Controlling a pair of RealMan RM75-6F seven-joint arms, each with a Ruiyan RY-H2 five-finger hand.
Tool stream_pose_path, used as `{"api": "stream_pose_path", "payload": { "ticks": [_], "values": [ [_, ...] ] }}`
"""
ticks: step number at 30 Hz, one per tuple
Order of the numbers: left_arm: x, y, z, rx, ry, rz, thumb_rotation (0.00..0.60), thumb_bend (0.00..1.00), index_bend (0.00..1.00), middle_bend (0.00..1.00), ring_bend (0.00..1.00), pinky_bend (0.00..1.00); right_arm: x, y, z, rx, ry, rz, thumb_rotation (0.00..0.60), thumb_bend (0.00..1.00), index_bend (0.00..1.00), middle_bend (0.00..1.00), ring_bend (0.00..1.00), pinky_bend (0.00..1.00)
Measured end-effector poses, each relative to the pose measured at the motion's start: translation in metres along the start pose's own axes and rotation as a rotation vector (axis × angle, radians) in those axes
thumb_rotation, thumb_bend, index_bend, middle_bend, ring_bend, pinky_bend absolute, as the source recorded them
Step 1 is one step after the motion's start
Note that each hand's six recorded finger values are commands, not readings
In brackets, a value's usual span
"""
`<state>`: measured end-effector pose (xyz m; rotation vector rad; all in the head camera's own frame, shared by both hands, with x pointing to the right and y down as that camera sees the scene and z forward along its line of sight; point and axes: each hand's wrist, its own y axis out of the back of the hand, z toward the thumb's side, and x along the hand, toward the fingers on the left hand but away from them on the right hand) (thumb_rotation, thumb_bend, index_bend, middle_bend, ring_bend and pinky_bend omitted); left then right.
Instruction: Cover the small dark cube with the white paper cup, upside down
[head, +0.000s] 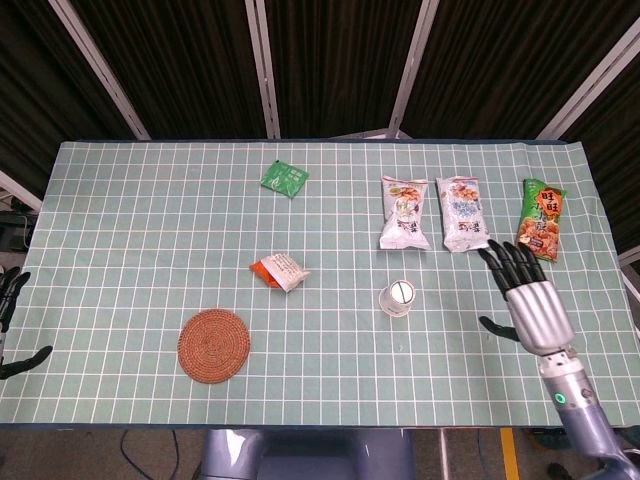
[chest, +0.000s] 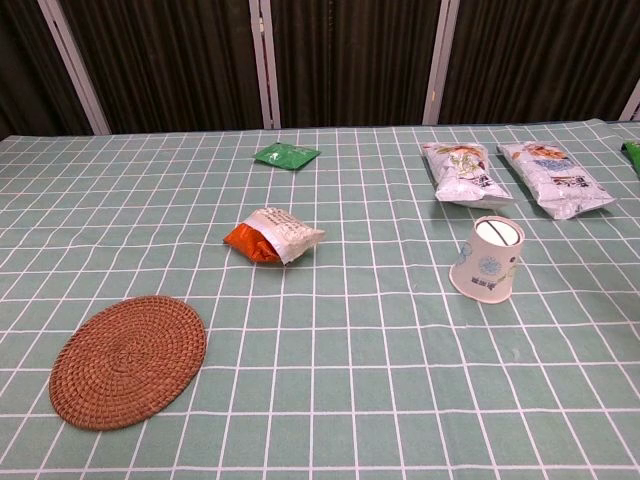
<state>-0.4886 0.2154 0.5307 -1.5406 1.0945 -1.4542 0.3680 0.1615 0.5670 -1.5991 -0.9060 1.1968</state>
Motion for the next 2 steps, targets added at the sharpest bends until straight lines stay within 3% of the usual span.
{"api": "stream_pose_path", "payload": {
  "ticks": [2],
  "values": [
    [-0.0003,0.0007,-0.0009,-0.010,0.001,0.005,0.600,0.00,0.00,0.00,0.00,0.00,0.0124,0.0064,-0.0099,0.056,-0.031,0.008,0.600,0.00,0.00,0.00,0.00,0.00]
  ]
}}
